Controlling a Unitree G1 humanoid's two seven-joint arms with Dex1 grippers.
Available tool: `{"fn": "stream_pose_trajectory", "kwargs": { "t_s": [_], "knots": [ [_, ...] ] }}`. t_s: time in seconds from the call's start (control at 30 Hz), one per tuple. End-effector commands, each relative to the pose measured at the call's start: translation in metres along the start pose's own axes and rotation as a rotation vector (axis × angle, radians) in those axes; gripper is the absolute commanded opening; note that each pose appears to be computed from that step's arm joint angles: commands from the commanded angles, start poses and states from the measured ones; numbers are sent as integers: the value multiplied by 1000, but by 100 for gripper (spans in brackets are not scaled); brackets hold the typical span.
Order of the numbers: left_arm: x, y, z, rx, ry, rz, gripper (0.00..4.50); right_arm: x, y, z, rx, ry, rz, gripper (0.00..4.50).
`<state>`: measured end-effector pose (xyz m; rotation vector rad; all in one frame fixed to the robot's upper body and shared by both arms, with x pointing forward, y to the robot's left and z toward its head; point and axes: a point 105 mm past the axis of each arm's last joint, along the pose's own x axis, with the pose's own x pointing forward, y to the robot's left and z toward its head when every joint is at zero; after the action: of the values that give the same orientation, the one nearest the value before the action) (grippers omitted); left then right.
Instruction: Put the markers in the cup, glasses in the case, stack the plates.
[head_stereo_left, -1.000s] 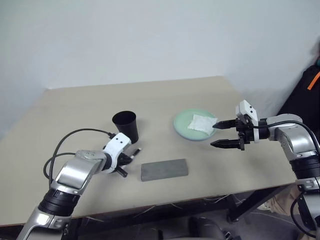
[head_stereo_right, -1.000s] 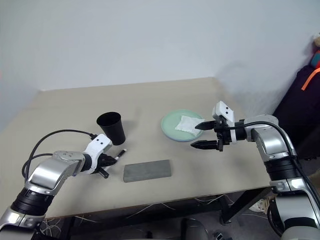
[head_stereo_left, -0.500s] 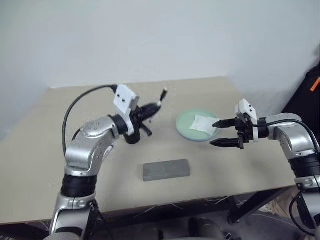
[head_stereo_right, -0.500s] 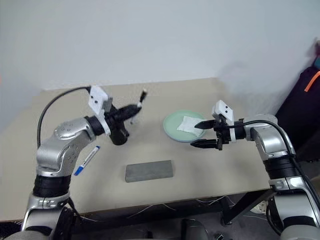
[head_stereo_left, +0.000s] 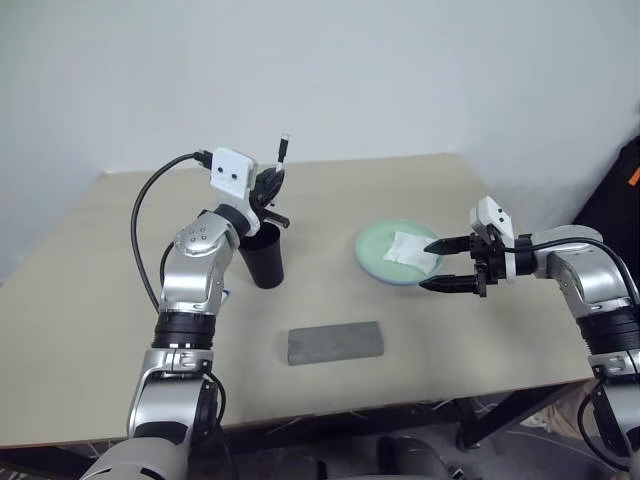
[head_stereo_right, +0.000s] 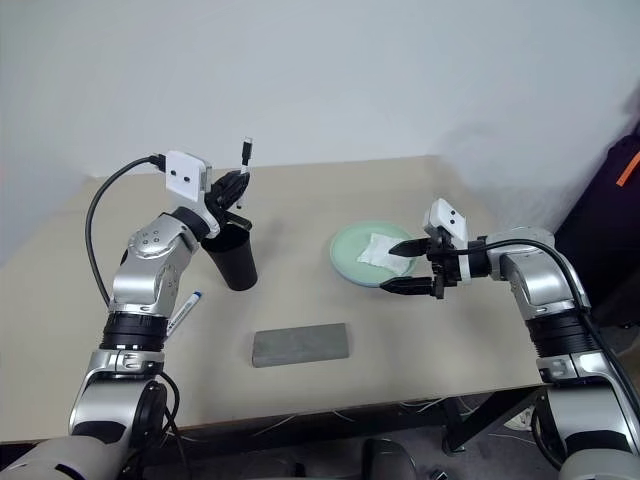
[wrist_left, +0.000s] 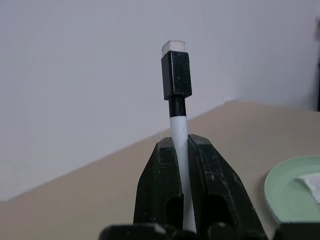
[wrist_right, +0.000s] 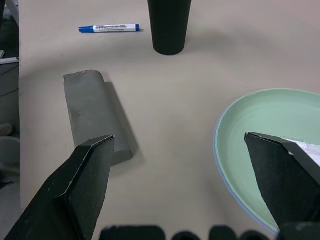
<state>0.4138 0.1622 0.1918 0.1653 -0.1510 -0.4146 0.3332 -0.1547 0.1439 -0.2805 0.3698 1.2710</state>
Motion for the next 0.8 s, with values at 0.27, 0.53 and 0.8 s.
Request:
{"fn": "stream_pose_trajectory", "kwargs": {
  "t_s": [0.27, 0.53, 0.8],
  "knots": [
    [-16, 17, -9, 33, 47, 32, 2, -8, -2, 20, -55, -54, -15, 450],
    [-24, 20, -22, 30, 80, 39, 2, -15, -7, 41, -66, -131, -34, 450],
    [-24, 16, -30, 19, 92, 35, 2, -15, -6, 48, -71, -150, -33, 450]
  ]
}}
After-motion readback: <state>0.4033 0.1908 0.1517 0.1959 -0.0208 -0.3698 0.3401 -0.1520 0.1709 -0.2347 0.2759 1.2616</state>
